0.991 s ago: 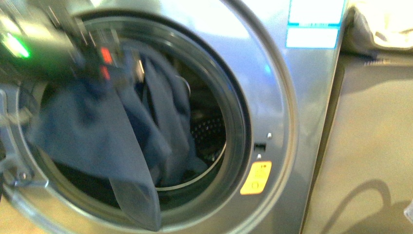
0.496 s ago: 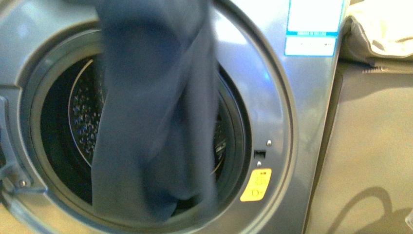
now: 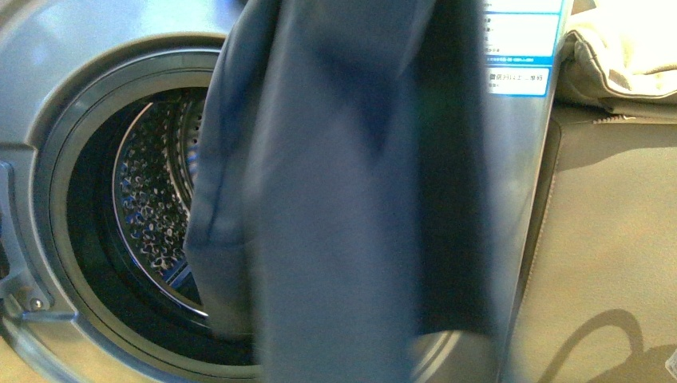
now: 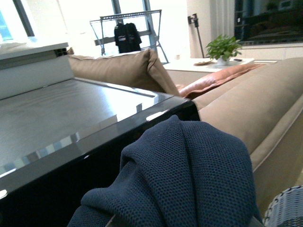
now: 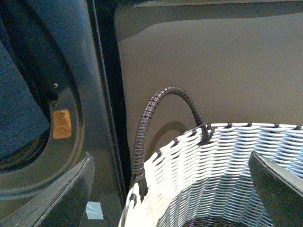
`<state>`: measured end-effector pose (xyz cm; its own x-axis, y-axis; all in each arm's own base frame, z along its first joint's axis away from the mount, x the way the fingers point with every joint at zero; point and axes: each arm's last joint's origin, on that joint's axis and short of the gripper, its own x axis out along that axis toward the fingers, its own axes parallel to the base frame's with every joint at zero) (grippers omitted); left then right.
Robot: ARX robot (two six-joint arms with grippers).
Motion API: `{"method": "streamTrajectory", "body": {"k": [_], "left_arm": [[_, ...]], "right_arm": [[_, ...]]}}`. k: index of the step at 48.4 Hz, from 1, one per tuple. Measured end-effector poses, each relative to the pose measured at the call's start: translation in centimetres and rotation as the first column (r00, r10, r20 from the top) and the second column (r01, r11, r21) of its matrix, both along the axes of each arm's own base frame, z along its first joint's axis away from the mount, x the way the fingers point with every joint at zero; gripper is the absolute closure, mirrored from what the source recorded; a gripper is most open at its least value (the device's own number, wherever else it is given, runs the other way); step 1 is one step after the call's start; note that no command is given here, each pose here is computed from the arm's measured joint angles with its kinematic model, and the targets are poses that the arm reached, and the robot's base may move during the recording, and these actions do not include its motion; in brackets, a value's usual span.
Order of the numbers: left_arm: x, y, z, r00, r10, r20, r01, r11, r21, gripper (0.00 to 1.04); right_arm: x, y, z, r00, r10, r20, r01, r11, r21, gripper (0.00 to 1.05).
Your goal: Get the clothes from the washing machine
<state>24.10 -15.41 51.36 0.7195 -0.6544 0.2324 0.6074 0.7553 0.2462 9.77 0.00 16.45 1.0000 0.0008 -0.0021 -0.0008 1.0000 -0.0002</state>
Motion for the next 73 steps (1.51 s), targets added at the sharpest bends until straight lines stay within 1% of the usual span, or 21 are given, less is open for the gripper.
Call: {"method": "streamTrajectory", "body": {"k": [8,14,30,37,73], "left_arm": [[-0.6,-0.8,2.5,0.999,-0.053,-0.010,0.053,0.998,-0.026,0.94],[-0.6,-1.2,4.1,0.997,-0.072,-0.013,0.071,0.996,-0.052,0.94],[0.1,-1.7,8.1,0.997,-0.073,-0.026,0.070,0.991,-0.115,0.94],[0.0,-1.6,8.3,0.998,-0.057,-0.039,0.051,0.989,-0.139,0.94],[0.1,-1.6,8.3,0.998,-0.057,-0.042,0.050,0.989,-0.142,0.94]], "right_arm": [[0.0,0.0,0.0,1.000,0.000,0.000,0.000,1.000,0.000,0.08],[0.0,0.0,0.0,1.000,0.000,0.000,0.000,1.000,0.000,0.08],[0.0,0.0,0.0,1.000,0.000,0.000,0.000,1.000,0.000,0.08],[0.0,0.0,0.0,1.000,0.000,0.000,0.000,1.000,0.000,0.08],[0.0,0.0,0.0,1.000,0.000,0.000,0.000,1.000,0.000,0.08]]}}
